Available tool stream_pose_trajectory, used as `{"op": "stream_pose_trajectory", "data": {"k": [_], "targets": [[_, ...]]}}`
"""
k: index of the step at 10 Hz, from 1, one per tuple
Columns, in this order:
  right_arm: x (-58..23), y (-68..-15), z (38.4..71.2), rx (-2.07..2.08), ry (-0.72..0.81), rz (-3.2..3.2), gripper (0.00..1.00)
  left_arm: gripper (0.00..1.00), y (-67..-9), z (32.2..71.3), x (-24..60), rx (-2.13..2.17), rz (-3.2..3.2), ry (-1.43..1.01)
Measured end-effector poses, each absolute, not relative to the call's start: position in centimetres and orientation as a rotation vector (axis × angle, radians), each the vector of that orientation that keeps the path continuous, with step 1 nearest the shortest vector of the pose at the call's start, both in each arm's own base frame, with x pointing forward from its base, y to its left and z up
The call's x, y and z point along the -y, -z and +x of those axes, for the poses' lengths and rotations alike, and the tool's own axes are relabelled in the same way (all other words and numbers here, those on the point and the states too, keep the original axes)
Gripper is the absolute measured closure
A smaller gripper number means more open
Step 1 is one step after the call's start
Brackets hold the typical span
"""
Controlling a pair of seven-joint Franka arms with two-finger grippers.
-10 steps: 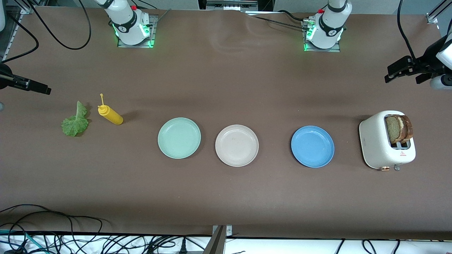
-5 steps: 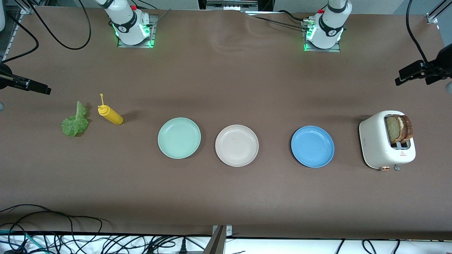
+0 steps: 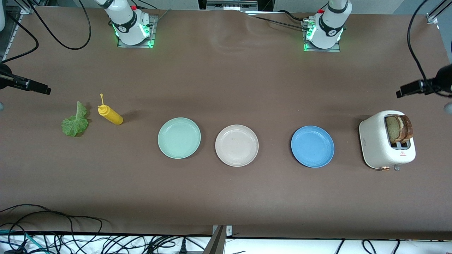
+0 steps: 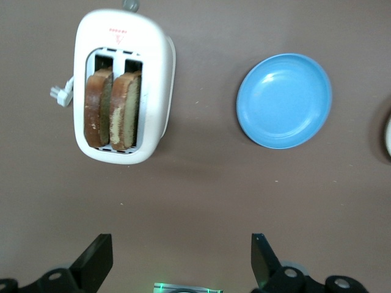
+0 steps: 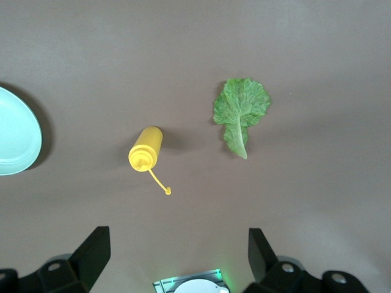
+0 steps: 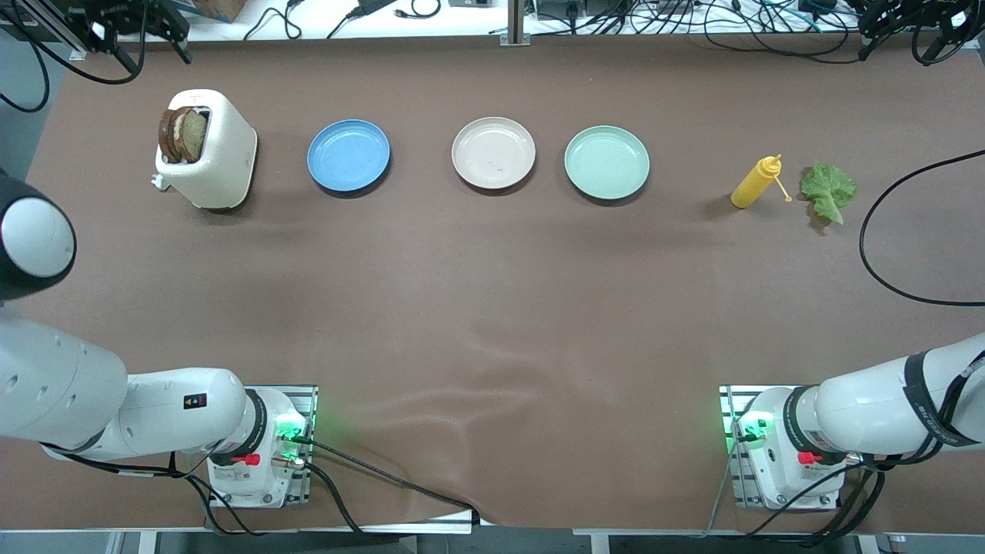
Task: Make sandwich on beige plate with both arms
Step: 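Move the left gripper down to the bread slice in the toaster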
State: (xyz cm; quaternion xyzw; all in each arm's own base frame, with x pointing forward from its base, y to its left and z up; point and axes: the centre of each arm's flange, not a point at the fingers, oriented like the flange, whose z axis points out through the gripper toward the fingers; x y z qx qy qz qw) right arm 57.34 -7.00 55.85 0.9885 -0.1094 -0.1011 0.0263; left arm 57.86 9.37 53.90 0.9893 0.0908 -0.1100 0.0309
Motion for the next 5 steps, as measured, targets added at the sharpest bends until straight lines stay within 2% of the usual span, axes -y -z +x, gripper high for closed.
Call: {"op": "stream_pose_trajectory", "data": {"k": [2, 5], "targets": [[7.0, -55.9, 57.3, 0.339, 0.312, 3.055, 0.00, 0.00, -50.5, 58.6, -12.7, -0.352, 3.022, 0.401], [7.0, -55.9, 57.3, 0.339, 0.311, 3.055, 0.00, 0.00, -46.5, 60.8, -13.1, -0.342, 3.042, 0.426]]}}
